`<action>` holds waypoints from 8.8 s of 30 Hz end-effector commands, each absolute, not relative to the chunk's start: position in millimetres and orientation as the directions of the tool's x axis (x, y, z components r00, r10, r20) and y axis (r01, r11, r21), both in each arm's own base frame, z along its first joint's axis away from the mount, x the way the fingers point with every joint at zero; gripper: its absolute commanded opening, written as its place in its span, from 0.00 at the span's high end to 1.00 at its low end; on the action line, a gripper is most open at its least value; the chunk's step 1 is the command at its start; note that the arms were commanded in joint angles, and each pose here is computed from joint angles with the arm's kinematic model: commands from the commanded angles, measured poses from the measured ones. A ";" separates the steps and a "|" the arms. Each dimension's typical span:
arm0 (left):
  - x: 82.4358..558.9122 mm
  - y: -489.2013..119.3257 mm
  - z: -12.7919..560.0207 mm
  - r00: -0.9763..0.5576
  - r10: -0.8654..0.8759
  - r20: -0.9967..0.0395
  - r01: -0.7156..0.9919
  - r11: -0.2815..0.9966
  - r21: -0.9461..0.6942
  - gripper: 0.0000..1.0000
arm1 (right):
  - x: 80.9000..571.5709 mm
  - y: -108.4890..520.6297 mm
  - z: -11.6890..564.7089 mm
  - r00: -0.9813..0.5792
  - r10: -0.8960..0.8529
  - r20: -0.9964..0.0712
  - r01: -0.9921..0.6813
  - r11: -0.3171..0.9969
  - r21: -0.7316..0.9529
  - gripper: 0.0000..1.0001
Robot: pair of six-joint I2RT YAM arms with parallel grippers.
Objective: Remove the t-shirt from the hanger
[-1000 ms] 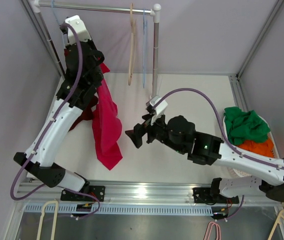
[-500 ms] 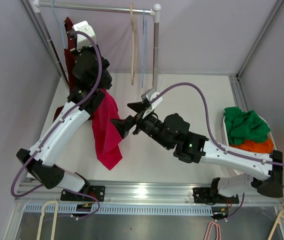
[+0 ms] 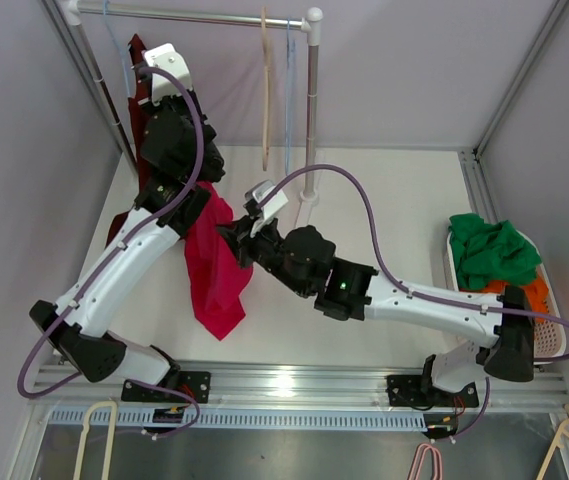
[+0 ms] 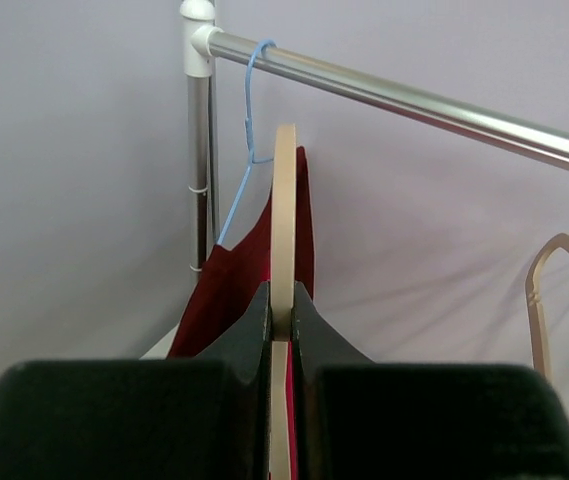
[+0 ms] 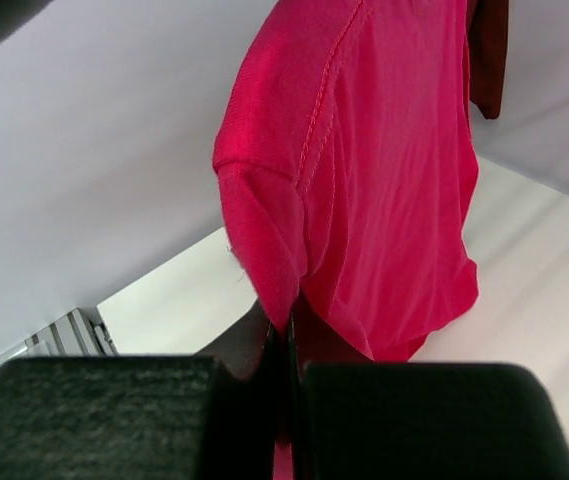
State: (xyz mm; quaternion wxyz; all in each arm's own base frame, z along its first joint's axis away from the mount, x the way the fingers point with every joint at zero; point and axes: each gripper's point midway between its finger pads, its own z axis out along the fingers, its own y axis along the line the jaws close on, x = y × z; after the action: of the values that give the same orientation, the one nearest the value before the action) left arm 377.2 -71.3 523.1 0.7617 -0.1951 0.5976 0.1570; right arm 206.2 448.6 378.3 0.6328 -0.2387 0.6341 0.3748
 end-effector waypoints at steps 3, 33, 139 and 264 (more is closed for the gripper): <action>375.4 -68.5 553.4 0.329 -0.002 -0.944 -0.458 0.874 -0.161 0.99 | 190.0 424.4 420.0 -0.062 0.255 -0.965 -0.750 0.626 0.214 1.00; 436.2 -66.6 561.1 0.242 -0.031 -0.970 -0.376 0.919 -0.124 0.99 | 108.6 357.9 319.0 -0.186 0.101 -0.977 -0.654 0.729 0.200 1.00; 538.2 -175.6 558.0 0.284 -0.229 -0.931 0.388 0.916 -0.106 0.99 | 189.7 -29.2 632.9 0.202 0.160 -0.966 0.412 0.881 0.232 1.00; 467.7 16.4 562.4 0.198 -0.128 -0.972 -0.209 0.963 -0.169 0.18 | 347.8 15.7 404.1 -0.229 0.366 -0.902 0.221 0.922 0.318 0.02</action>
State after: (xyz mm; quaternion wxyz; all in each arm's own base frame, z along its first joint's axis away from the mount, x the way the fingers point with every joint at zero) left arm 469.9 7.2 562.1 0.7672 -0.1243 0.6281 0.0385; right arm 340.6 6.9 390.2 0.5796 0.2212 0.7827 0.0499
